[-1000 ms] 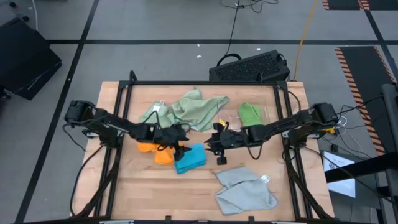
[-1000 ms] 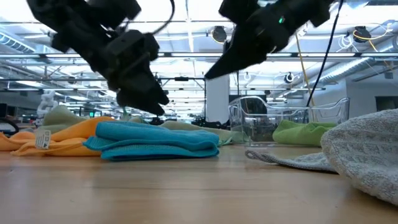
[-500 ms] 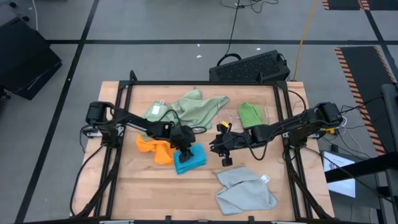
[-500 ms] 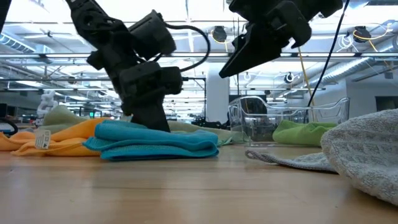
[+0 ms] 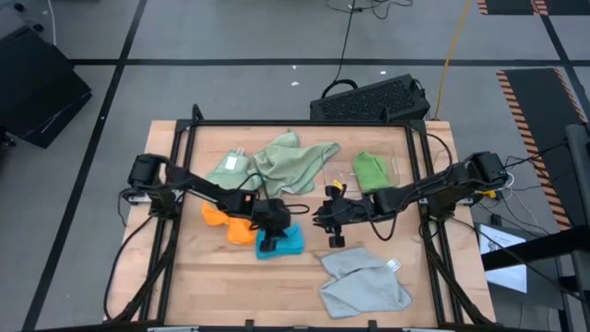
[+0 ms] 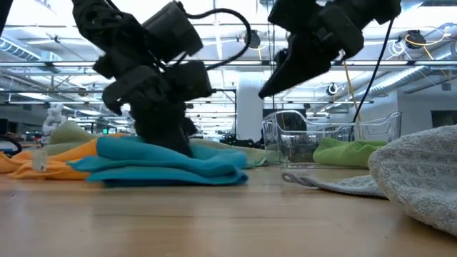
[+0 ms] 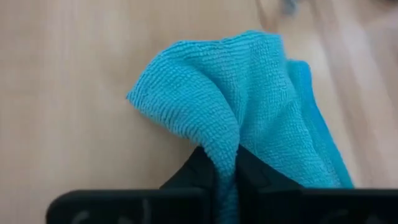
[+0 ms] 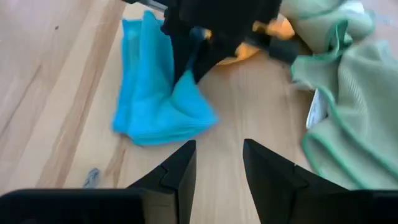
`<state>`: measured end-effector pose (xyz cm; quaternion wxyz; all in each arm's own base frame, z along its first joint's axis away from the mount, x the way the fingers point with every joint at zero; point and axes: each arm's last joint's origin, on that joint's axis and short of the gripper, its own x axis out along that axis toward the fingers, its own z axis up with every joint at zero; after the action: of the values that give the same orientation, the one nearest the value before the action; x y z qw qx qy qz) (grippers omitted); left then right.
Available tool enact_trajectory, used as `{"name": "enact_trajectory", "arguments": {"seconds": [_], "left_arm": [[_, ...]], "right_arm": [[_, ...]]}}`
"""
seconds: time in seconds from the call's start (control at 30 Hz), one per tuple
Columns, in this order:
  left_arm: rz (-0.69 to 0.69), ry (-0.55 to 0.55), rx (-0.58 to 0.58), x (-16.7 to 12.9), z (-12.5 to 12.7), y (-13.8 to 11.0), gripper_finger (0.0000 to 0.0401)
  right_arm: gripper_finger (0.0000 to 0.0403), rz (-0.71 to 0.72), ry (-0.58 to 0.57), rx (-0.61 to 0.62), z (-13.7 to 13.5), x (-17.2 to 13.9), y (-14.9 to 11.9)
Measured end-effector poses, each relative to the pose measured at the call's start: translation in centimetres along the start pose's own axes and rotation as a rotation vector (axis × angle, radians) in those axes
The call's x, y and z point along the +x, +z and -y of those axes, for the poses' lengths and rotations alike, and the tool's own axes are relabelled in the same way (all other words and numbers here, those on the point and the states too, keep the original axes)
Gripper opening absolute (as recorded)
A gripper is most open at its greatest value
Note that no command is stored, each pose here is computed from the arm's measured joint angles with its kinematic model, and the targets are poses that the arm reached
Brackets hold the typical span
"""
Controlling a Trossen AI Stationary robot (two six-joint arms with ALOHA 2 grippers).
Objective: Fold microfiber towels
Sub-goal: Put the folded blue microfiber cloth into the transparent bin
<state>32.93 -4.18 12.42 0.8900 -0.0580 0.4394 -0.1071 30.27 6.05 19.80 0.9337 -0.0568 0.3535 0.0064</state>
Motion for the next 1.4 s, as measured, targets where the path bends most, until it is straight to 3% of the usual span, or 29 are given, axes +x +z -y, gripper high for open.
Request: {"name": "enact_trajectory", "arguments": {"seconds": [0.27,0.37,0.53,0.73,0.93,1.23,1.4], "left_arm": [[0.174,0.312,0.137,-5.2,2.5,2.3,0.0014],[0.226,0.413,0.207,-6.9,3.6,2.8,0.0015],[0.252,0.517,0.314,-8.1,5.0,3.0,0.0016],[0.277,0.533,0.362,-8.2,5.6,3.1,0.0015],[0.314,0.516,0.394,-8.2,6.2,3.4,0.0017],[0.358,0.471,0.427,-8.3,6.5,3.9,0.0019],[0.359,0.470,0.430,-8.3,6.5,3.9,0.0016]], "right_arm": [[0.0130,0.125,-0.044,0.177,-0.1,0.6,-1.6],[0.0156,0.178,-0.096,0.196,-0.1,0.5,-1.4],[0.0223,0.344,-0.074,0.233,-0.1,-0.2,0.4],[0.0304,0.454,-0.027,0.284,0.7,-0.6,1.4],[0.0331,0.459,-0.031,0.198,0.6,-0.5,1.5],[0.0322,0.469,0.107,0.218,1.5,1.5,1.1],[0.0253,0.451,0.131,0.222,1.6,2.0,0.9]]}}
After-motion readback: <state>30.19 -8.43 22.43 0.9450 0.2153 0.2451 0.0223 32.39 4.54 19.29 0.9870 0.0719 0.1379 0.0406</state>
